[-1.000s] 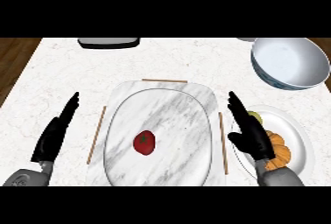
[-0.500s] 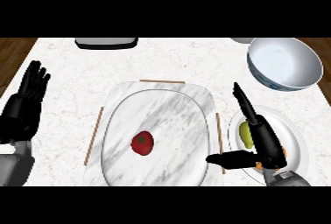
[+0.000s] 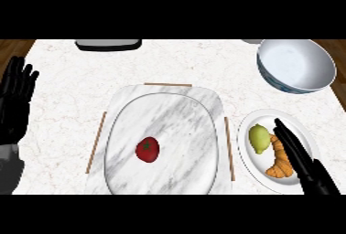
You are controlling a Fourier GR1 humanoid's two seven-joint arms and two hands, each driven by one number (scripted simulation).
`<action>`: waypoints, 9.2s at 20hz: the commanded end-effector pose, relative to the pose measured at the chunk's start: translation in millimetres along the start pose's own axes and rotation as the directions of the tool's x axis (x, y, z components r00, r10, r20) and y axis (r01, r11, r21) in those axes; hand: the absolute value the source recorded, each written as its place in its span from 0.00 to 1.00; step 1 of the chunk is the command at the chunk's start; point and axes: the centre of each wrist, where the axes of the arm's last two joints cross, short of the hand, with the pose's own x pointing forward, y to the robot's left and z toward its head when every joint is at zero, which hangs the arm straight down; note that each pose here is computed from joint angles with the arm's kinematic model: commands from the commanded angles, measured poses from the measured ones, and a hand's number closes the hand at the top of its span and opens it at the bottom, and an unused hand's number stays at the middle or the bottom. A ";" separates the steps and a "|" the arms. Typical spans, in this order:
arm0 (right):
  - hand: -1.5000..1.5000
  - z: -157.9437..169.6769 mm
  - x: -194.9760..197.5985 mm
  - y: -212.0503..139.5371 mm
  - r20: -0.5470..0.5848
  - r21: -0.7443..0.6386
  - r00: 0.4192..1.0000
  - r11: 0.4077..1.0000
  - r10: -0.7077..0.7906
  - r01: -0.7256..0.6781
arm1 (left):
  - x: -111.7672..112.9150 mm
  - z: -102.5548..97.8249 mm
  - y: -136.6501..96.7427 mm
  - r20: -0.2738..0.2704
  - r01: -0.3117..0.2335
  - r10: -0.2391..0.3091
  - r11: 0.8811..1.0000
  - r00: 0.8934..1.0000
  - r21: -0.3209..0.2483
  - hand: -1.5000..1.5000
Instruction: Pick the croissant from the plate and place it in the bowl
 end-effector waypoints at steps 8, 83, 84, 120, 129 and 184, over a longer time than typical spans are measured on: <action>0.00 7.8 46.2 -88.1 -0.228 0.389 0.860 0.852 0.457 -0.350 | 4.0 -2.3 1.0 0.020 0.009 -0.009 1.000 1.000 0.013 0.50; 1.00 -2.3 -151.6 -5.5 -0.282 0.607 0.774 0.731 0.567 -0.314 | 12.3 -14.5 -19.2 0.010 -0.014 0.015 0.999 1.000 -0.035 0.50; 1.00 -9.8 -136.9 -8.9 -0.278 0.595 0.771 0.732 0.574 -0.331 | -11.0 -11.8 -5.6 0.018 -0.001 0.002 1.000 1.000 -0.029 0.50; 1.00 54.8 -111.1 -410.0 -0.590 -0.079 0.701 0.836 0.400 -0.544 | 20.8 -7.1 -9.4 0.022 -0.006 0.007 1.000 1.000 -0.028 0.50; 1.00 -50.4 -83.5 -394.9 -0.519 -0.118 0.816 0.924 0.255 -0.364 | -7.1 -6.4 -28.2 0.026 0.015 -0.014 0.998 1.000 -0.053 0.50; 0.00 -74.0 -200.2 -260.7 -0.498 -0.708 0.789 0.694 -0.360 -0.131 | -3.2 -12.3 -10.3 0.040 -0.023 0.025 0.998 0.999 -0.050 0.50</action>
